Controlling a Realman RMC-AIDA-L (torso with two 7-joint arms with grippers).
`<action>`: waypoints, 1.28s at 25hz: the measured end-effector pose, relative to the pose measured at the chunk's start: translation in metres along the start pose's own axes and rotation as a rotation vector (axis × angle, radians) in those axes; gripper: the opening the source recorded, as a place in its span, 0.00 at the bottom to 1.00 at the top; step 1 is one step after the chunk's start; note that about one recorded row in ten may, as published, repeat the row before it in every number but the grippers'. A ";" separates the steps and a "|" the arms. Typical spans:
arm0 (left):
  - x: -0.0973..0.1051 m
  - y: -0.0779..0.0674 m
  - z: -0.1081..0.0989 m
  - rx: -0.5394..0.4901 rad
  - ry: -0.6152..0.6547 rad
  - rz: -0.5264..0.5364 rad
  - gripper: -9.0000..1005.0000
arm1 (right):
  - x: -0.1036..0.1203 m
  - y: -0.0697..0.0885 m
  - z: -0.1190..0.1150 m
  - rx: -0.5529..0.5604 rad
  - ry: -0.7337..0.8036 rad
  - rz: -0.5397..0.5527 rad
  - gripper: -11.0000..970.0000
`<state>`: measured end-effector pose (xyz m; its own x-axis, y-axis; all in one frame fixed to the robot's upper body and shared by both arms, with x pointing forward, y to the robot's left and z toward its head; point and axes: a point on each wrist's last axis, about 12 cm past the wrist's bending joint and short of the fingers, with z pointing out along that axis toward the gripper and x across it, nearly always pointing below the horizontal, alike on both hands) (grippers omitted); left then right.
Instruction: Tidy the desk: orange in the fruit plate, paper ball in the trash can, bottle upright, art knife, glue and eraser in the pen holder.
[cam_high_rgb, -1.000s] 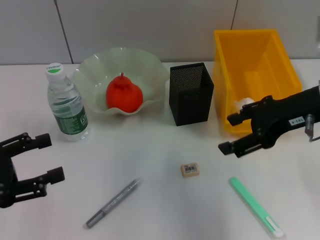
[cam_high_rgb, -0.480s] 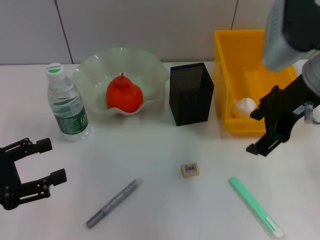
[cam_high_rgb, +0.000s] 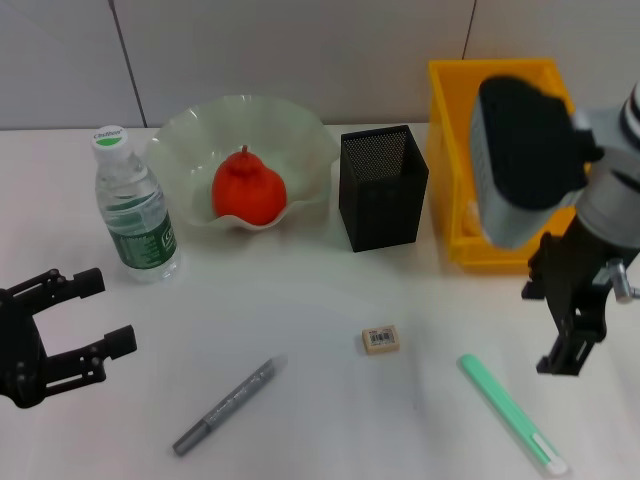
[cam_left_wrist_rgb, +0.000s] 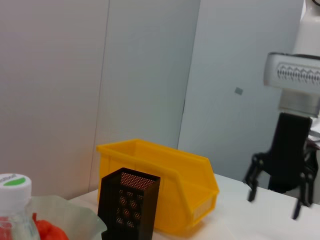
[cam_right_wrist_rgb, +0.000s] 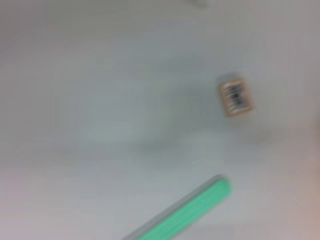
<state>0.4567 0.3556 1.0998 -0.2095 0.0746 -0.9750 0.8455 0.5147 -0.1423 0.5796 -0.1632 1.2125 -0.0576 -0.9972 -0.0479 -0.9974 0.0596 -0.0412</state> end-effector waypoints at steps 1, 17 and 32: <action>0.000 0.000 0.000 -0.003 -0.002 0.000 0.82 | -0.001 0.001 0.004 -0.015 0.019 -0.010 0.87; -0.004 0.005 0.000 -0.027 -0.031 -0.005 0.82 | 0.004 0.018 0.049 -0.076 0.151 -0.049 0.87; -0.005 0.006 -0.002 -0.039 -0.034 0.003 0.82 | -0.004 0.042 0.063 -0.116 0.135 -0.009 0.87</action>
<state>0.4621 0.3605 1.1038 -0.1893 0.0474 -0.9808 0.8262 0.5475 -0.1330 0.5411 -0.1534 1.1479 -0.0464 -0.9952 0.0862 -0.9958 0.0529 0.0750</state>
